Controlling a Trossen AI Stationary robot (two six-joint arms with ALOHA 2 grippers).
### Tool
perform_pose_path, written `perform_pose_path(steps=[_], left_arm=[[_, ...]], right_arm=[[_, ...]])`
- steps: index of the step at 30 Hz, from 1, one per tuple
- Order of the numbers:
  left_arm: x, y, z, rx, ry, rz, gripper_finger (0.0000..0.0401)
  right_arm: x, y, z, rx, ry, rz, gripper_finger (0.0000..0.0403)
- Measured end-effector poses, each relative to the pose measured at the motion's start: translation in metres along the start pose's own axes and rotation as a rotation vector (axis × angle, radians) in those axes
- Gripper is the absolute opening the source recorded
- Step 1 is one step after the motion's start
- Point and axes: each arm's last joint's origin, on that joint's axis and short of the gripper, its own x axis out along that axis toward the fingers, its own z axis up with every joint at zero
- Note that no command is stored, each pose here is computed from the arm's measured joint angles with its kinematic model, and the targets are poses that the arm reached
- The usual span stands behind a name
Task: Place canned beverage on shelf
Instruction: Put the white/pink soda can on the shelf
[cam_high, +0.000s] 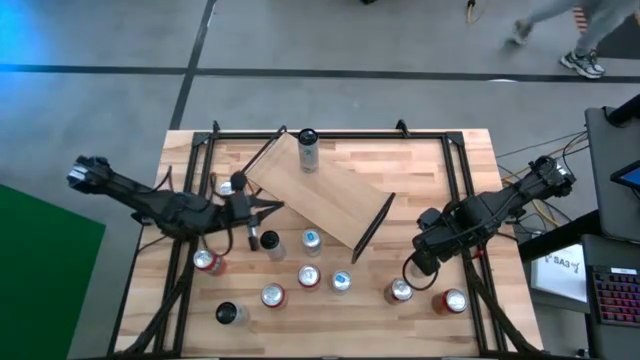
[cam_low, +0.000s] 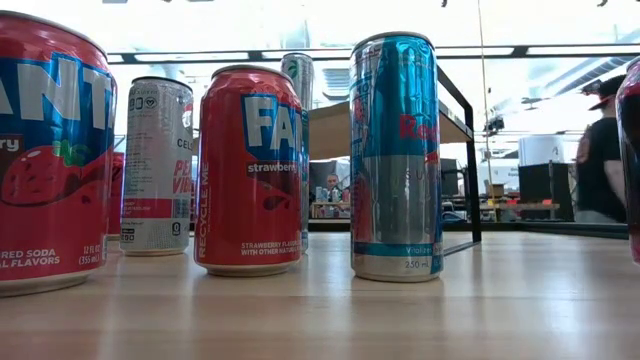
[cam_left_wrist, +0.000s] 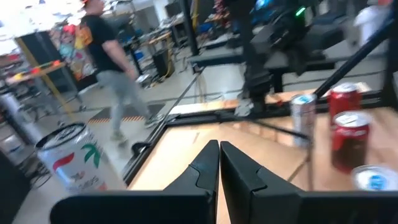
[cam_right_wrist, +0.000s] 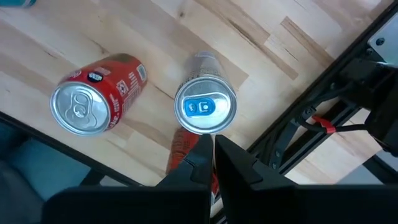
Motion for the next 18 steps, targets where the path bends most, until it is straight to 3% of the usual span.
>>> perform_pose_path(steps=[4,9,15,18], left_arm=[[0.014,0.004,-0.006,-0.001,0.030,0.051,0.0000],[0.025,0.010,-0.008,0.031,0.033,0.101,0.0000],[0.030,0.025,0.002,0.217,-0.007,0.107,0.0000],[0.036,0.033,0.000,0.236,0.020,0.138,0.0000]], right_arm=[[0.000,0.000,-0.001,-0.076,0.029,0.006,0.0009],[0.000,0.000,0.000,-0.086,0.013,0.003,0.0009],[0.000,0.000,0.001,-0.088,-0.027,-0.005,0.0009],[0.000,0.000,0.001,-0.089,-0.043,-0.005,0.0009]])
